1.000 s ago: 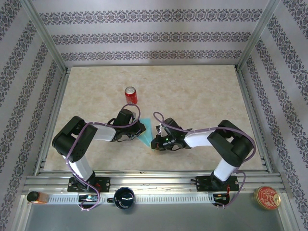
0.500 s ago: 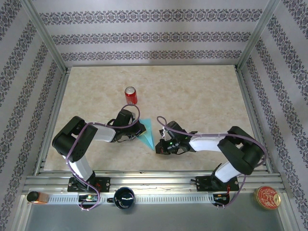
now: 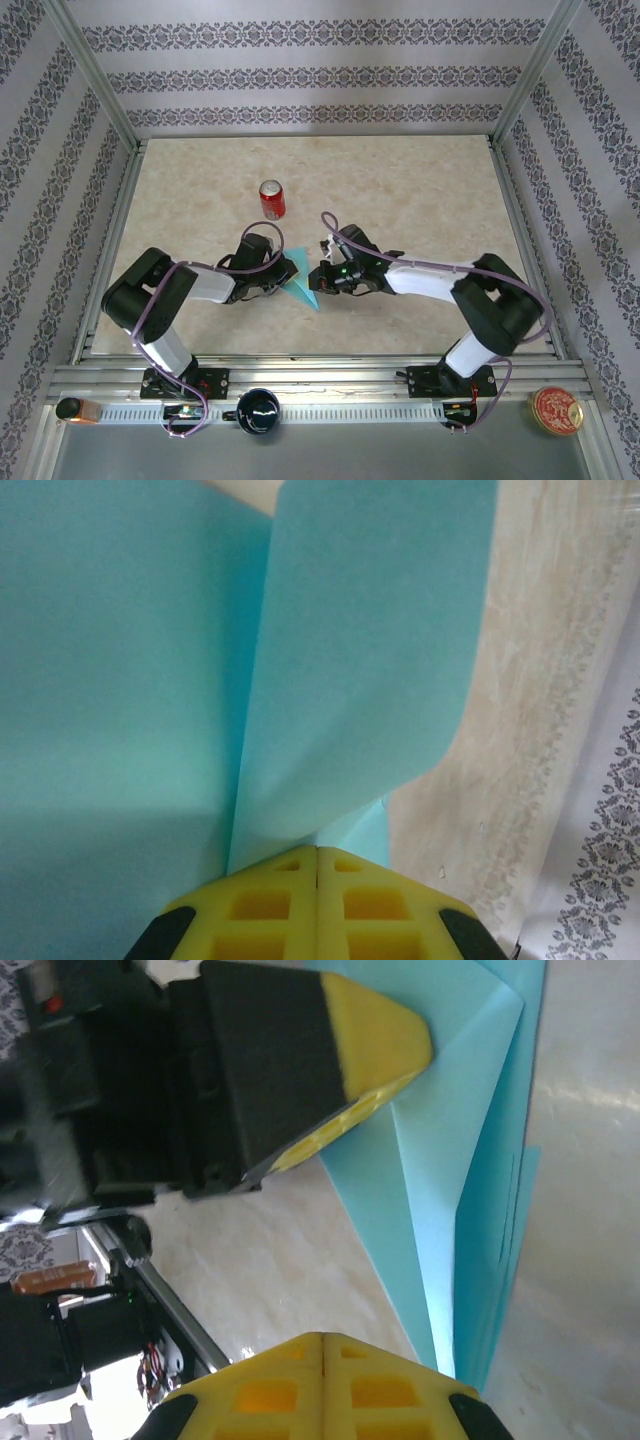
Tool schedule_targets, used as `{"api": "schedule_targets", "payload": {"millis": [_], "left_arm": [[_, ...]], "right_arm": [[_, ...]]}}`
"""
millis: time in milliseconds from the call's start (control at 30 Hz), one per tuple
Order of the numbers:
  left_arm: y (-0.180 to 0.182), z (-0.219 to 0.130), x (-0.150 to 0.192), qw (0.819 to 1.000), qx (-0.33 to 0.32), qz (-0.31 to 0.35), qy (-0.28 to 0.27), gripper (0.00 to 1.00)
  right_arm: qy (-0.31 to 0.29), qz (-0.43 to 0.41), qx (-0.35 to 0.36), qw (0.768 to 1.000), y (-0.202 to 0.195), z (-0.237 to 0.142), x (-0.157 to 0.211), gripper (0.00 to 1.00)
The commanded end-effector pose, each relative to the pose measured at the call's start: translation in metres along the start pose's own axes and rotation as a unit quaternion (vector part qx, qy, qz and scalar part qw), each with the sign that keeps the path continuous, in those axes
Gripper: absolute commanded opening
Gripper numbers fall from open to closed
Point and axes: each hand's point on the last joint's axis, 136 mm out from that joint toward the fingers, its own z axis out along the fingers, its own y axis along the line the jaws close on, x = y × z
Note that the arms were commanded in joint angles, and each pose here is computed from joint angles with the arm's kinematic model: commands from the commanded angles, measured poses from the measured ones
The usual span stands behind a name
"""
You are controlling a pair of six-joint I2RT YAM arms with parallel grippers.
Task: Fold a paper plane with a square sheet of paper (pick it up from the middle)
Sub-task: Fourth fold the wing at the center of the table.
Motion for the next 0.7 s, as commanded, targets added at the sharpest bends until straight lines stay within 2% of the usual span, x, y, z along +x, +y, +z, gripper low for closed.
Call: {"api": "schedule_targets", "payload": {"millis": [0,333,533,667], "left_arm": [[0.030,-0.002,0.005,0.998,-0.051,-0.021,-0.012,0.05],[0.030,-0.001,0.009,0.998,-0.050,-0.024,-0.013,0.05],[0.028,-0.002,0.007,0.998,-0.053,-0.020,-0.016,0.05],[0.027,-0.002,0.007,0.998,-0.050,-0.018,-0.015,0.06]], "right_arm": [[0.001,0.006,-0.007,1.000,0.011,0.011,-0.009,0.07],[0.014,0.015,0.005,1.000,0.008,0.034,-0.020,0.05],[0.013,0.035,0.045,0.998,-0.025,0.043,-0.017,0.05],[0.022,0.046,0.085,0.995,-0.059,0.043,-0.001,0.05]]}}
